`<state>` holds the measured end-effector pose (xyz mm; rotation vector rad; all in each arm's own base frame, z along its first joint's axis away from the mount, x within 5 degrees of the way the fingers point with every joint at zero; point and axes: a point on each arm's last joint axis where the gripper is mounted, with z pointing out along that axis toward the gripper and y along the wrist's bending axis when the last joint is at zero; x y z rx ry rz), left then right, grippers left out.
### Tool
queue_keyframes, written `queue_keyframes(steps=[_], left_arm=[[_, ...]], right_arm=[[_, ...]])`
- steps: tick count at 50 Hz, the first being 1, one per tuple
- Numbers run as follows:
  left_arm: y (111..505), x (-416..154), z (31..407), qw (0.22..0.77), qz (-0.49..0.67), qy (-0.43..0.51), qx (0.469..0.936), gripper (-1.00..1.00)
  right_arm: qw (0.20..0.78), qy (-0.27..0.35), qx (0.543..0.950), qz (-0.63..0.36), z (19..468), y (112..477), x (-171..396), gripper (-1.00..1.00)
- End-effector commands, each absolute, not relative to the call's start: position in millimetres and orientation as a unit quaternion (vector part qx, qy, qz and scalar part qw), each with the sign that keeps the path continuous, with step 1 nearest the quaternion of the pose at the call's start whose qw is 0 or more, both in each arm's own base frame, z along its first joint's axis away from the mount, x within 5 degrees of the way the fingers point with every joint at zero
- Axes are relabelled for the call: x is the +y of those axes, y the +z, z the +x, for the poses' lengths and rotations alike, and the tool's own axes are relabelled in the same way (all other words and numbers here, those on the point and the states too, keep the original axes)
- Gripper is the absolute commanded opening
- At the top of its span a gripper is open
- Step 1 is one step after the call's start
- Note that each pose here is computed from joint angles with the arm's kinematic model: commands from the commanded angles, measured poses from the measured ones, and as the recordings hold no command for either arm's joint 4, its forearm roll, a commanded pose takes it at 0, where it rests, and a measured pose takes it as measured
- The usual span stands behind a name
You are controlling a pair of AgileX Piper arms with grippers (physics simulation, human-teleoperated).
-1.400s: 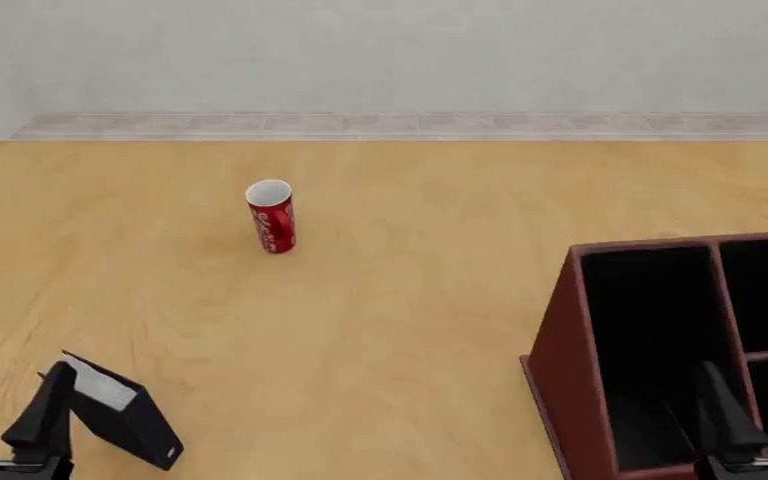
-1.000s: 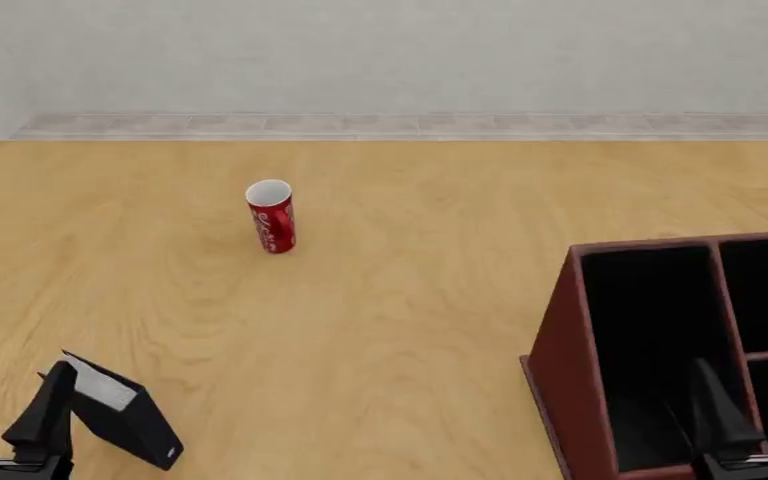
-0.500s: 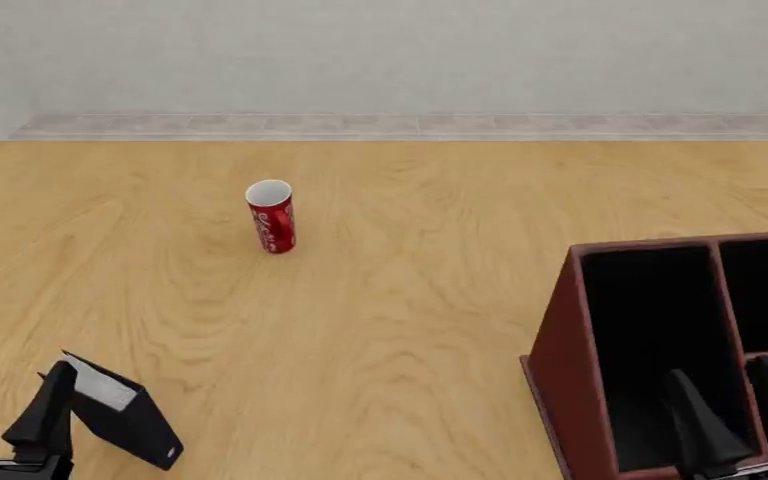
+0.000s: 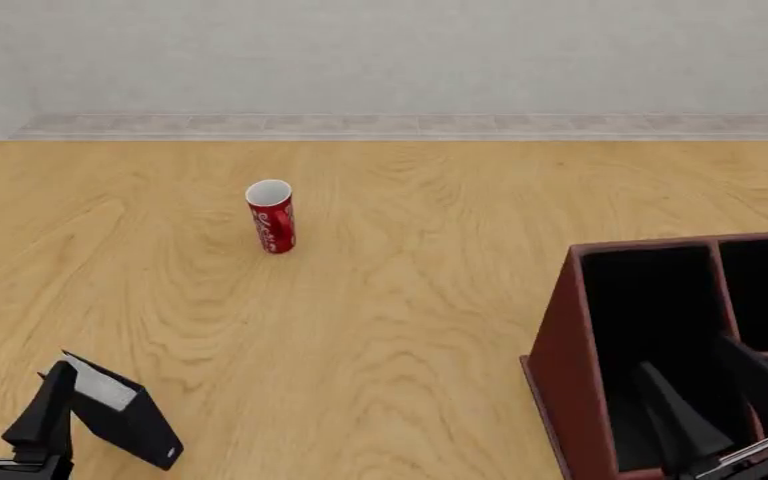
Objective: Pick up the book and place it in the left compartment of the caddy.
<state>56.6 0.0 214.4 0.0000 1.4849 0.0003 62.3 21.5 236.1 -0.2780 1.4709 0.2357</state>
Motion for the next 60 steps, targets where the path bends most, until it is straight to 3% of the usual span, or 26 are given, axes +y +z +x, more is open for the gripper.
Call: queue_keyframes(steps=[1,14,34,60], left_arm=[[214.4,0.0,56.6,0.737,0.000,0.000,0.676,1.00],[214.4,0.0,56.6,0.737,0.000,0.000,0.676,1.00],[214.4,0.0,56.6,0.737,0.000,0.000,0.676,1.00],[214.4,0.0,56.6,0.737,0.000,0.000,0.676,1.00]], right_arm=[[0.718,0.125,0.665,-0.163,70.5,254.4,30.9,1.00],[0.707,0.155,0.657,-0.209,63.2,274.5,36.5,1.00],[0.698,0.173,0.640,-0.270,96.6,313.1,72.3,1.00],[0.647,0.204,0.658,-0.327,121.2,332.5,116.6,1.00]])
